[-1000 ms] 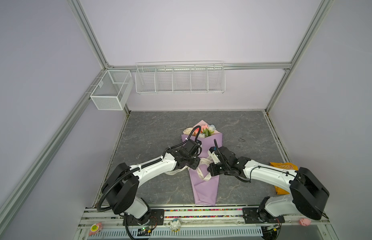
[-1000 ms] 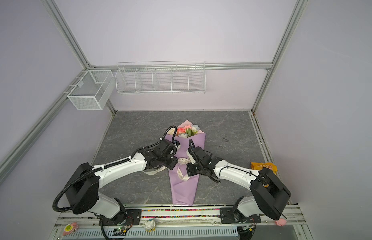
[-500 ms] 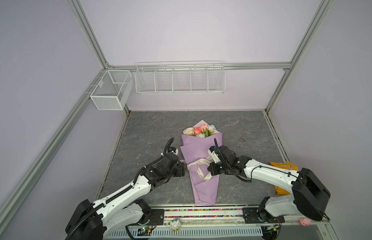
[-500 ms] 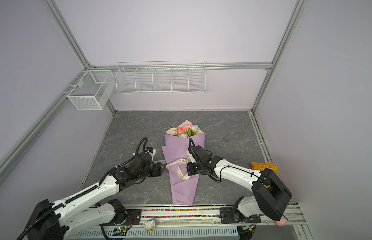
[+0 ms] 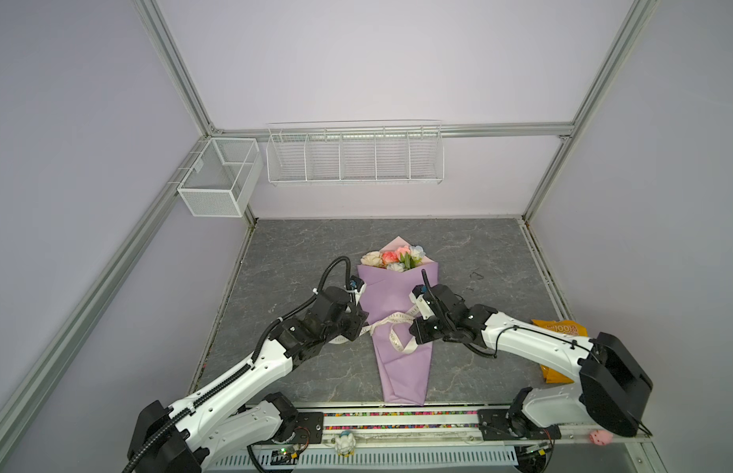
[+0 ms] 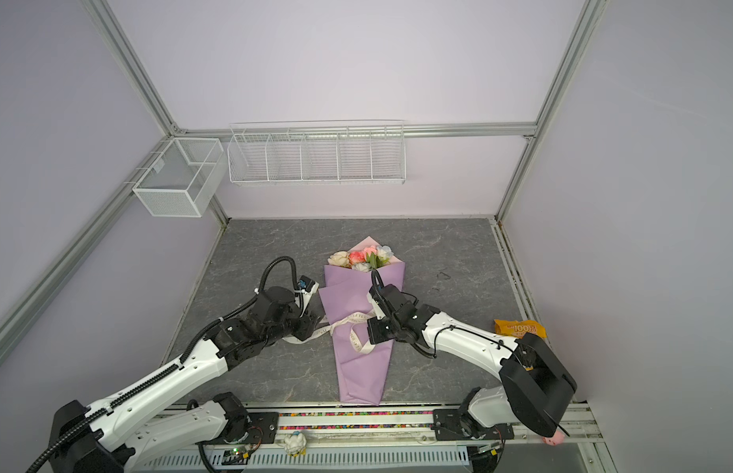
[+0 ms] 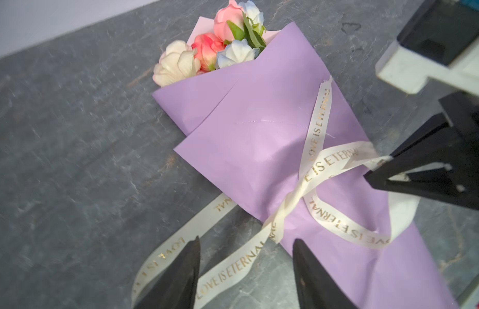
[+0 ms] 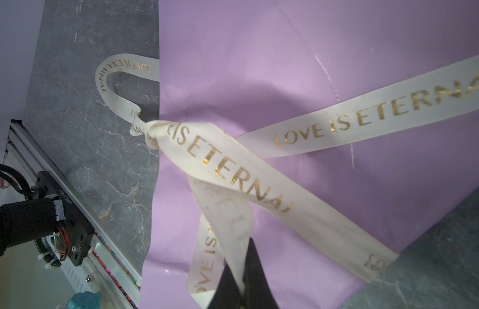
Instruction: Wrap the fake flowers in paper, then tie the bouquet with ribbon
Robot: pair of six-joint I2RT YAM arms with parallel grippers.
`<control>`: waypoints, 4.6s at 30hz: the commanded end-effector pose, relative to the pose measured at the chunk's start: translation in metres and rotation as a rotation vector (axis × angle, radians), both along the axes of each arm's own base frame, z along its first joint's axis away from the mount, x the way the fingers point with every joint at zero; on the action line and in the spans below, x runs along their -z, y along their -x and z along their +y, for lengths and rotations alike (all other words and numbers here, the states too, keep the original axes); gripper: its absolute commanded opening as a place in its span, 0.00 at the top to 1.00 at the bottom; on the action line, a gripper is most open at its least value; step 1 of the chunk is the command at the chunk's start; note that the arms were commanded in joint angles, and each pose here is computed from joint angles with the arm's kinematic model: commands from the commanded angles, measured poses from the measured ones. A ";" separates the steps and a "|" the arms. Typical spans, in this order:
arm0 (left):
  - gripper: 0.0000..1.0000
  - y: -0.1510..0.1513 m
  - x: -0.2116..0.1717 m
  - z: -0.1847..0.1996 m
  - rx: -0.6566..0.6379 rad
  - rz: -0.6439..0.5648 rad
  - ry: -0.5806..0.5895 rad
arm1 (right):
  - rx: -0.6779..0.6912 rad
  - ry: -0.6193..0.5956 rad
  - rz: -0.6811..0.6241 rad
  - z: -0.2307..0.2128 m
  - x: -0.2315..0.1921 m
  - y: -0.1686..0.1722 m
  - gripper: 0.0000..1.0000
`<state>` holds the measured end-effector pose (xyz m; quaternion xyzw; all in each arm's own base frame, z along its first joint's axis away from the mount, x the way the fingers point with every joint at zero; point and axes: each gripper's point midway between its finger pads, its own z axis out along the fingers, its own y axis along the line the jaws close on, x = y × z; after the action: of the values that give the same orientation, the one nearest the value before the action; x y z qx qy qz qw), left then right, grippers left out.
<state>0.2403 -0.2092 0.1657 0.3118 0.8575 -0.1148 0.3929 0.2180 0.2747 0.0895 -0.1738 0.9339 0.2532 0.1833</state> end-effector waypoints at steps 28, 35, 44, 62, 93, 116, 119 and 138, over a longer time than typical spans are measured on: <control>0.61 -0.002 0.123 -0.006 0.276 0.225 -0.430 | 0.019 -0.010 -0.019 0.004 -0.012 -0.006 0.93; 1.00 -0.001 0.119 0.005 0.225 0.216 -0.444 | 0.068 0.068 -0.004 -0.015 -0.012 -0.002 0.93; 1.00 -0.012 0.091 0.014 0.082 0.155 -0.375 | 0.161 0.403 0.014 -0.105 -0.019 0.016 0.93; 1.00 -0.017 0.094 0.030 0.023 0.128 -0.436 | -0.130 0.797 0.169 -0.134 -0.069 0.024 0.93; 1.00 -0.021 0.087 0.040 0.008 0.167 -0.371 | 0.052 0.519 0.182 -0.118 -0.003 -0.045 0.75; 1.00 -0.014 0.089 0.028 0.076 0.198 -0.347 | -0.057 0.162 0.193 -0.040 -0.012 0.022 0.55; 1.00 -0.012 0.090 0.026 0.085 0.203 -0.347 | -0.048 0.217 0.191 -0.040 0.000 0.013 0.56; 1.00 -0.012 0.091 0.026 0.093 0.208 -0.356 | -0.200 0.091 0.313 -0.030 -0.006 0.067 0.93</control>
<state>0.2516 -0.1787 0.0717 0.3945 0.8887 -0.0067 0.2337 0.1806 0.2402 0.0679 -0.2148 0.9590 0.1841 0.0142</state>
